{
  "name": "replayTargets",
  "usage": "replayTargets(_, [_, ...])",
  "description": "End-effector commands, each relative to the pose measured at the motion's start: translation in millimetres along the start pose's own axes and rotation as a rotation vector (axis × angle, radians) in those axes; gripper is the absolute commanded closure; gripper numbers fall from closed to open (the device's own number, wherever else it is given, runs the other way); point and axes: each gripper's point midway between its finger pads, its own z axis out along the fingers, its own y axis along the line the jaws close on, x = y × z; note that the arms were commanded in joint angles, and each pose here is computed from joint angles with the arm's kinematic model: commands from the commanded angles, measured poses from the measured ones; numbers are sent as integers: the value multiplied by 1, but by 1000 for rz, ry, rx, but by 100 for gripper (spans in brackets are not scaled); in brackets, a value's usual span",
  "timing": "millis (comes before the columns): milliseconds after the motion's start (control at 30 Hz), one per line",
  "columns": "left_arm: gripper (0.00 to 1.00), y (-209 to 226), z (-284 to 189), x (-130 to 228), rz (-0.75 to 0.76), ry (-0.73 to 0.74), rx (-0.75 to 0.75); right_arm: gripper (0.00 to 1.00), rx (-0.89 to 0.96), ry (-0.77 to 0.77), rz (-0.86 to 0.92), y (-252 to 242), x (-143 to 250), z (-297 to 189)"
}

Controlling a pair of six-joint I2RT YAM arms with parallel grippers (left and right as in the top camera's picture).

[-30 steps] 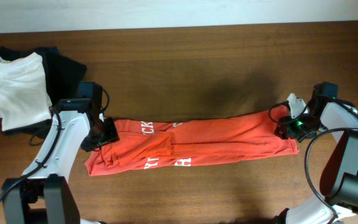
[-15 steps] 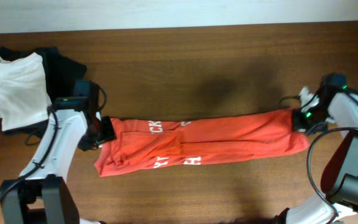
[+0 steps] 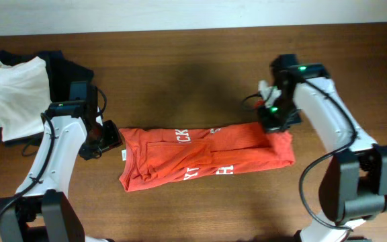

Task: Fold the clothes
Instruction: 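Fold the right end leftward over the strip with the right gripper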

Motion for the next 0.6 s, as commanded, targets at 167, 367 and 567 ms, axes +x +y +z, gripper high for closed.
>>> replayTargets(167, [39, -2, -8, -2, -1, -15, 17, 94, -50, 4, -9, 69, 1, 11])
replayTargets(367, [39, -2, -8, -1, -1, -9, 15, 91, -99, 9, -5, 81, 2, 10])
replayTargets(567, [39, -2, -8, -1, -1, -9, 15, 51, -187, 18, -5, 96, 4, 8])
